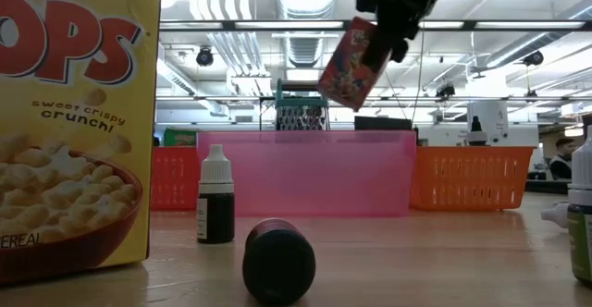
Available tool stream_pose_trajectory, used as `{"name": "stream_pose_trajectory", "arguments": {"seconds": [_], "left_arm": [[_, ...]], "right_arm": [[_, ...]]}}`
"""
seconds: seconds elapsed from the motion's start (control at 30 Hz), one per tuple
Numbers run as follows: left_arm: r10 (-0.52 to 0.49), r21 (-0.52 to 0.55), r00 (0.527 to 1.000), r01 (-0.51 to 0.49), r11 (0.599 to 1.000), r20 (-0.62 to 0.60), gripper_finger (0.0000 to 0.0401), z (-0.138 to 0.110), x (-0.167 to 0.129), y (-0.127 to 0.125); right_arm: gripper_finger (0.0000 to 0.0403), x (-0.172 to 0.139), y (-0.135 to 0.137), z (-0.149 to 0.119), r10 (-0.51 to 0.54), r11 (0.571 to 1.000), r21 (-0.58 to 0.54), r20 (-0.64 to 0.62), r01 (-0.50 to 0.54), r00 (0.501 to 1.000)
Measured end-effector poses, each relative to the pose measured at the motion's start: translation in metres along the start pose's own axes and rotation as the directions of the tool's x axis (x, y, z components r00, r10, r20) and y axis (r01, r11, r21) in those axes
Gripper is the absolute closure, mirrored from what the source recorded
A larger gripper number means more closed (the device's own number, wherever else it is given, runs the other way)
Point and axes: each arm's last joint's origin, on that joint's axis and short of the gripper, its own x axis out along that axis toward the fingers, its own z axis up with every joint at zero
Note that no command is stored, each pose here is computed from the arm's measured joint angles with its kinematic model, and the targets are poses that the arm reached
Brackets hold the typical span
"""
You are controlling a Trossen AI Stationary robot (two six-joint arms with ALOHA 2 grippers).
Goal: Pick & Place Kitchen Items
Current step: Put the red cereal box into the pink bin
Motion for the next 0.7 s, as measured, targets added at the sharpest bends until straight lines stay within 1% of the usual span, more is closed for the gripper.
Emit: {"name": "stream_pose_trajectory", "arguments": {"seconds": [0.2, 0.33, 0.5, 0.7], "left_arm": [[0.000, 0.000, 1.000, 0.000, 1.000, 0.000, 0.0153, 0.000, 0.000, 0.000], [0.000, 0.000, 1.000, 0.000, 1.000, 0.000, 0.0153, 0.000, 0.000, 0.000], [0.000, 0.000, 1.000, 0.000, 1.000, 0.000, 0.0153, 0.000, 0.000, 0.000], [0.000, 0.000, 1.000, 0.000, 1.000, 0.000, 0.0153, 0.000, 0.000, 0.000]], "right_arm": [[0.0226, 0.025, -0.002, 0.019, 0.007, 0.999, -0.045, -0.090, -0.011, 0.996], [0.0217, 0.045, -0.005, 0.026, 0.008, 0.999, -0.043, -0.161, -0.015, 0.987], [0.0227, 0.071, -0.008, 0.026, 0.015, 0.999, -0.041, -0.267, -0.027, 0.964], [0.0239, 0.091, -0.010, 0.022, 0.019, 0.999, -0.036, -0.323, -0.033, 0.946]]}}
